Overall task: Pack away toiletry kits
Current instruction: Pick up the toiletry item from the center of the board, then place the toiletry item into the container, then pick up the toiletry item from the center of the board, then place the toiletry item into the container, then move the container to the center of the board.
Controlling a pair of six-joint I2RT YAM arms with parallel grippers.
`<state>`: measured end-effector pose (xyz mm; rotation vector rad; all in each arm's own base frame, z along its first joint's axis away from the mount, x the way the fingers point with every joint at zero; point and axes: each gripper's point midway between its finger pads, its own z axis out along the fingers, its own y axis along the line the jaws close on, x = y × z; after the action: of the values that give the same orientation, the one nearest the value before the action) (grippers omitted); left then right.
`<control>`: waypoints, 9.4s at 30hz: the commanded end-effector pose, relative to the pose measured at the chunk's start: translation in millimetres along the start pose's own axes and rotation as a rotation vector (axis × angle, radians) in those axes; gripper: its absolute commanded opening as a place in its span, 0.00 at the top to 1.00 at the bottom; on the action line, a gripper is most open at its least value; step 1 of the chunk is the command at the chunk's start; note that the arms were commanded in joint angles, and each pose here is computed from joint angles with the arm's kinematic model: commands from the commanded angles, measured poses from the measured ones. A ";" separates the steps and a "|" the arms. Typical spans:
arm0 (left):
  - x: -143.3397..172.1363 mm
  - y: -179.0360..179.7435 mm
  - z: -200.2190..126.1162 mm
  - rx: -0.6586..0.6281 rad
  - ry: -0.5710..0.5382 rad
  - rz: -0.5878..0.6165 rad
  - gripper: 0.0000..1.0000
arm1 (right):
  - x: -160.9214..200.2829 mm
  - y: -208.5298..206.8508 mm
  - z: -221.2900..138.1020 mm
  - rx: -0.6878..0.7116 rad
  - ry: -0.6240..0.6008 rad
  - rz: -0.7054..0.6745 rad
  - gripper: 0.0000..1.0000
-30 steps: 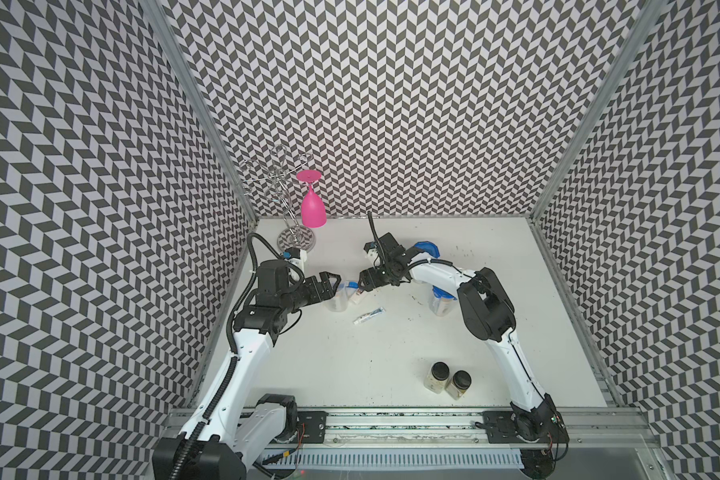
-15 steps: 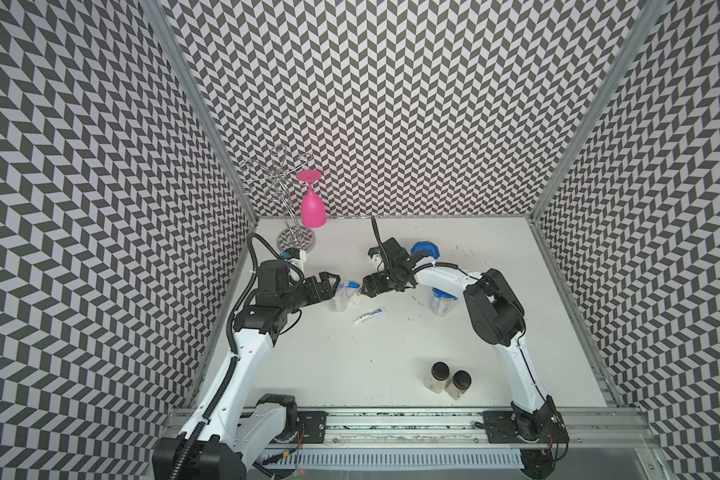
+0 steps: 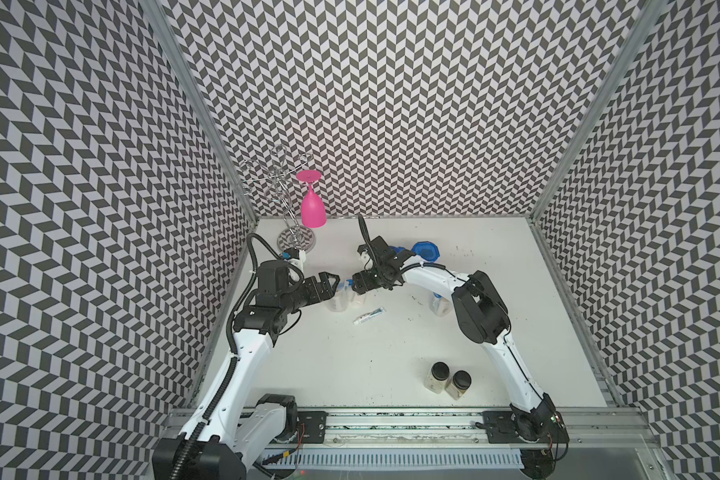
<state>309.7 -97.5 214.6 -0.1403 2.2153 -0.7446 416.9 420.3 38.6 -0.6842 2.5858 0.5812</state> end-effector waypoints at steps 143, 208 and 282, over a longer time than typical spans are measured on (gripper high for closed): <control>-32.1 20.1 60.6 -0.304 -0.175 0.277 0.61 | 122.8 19.9 -28.3 0.001 0.018 -0.441 0.57; -62.8 -15.6 24.9 -0.129 -0.091 0.232 1.00 | 6.9 95.6 -208.1 -0.353 -0.460 -0.382 0.28; 58.5 -13.5 107.8 0.244 0.308 -0.109 0.25 | -23.7 2.7 -253.9 -0.135 -0.544 -0.174 0.26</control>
<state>345.7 -160.5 122.6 -0.0432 2.4122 -1.0924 359.7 309.5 234.8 -0.6875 2.0573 0.7823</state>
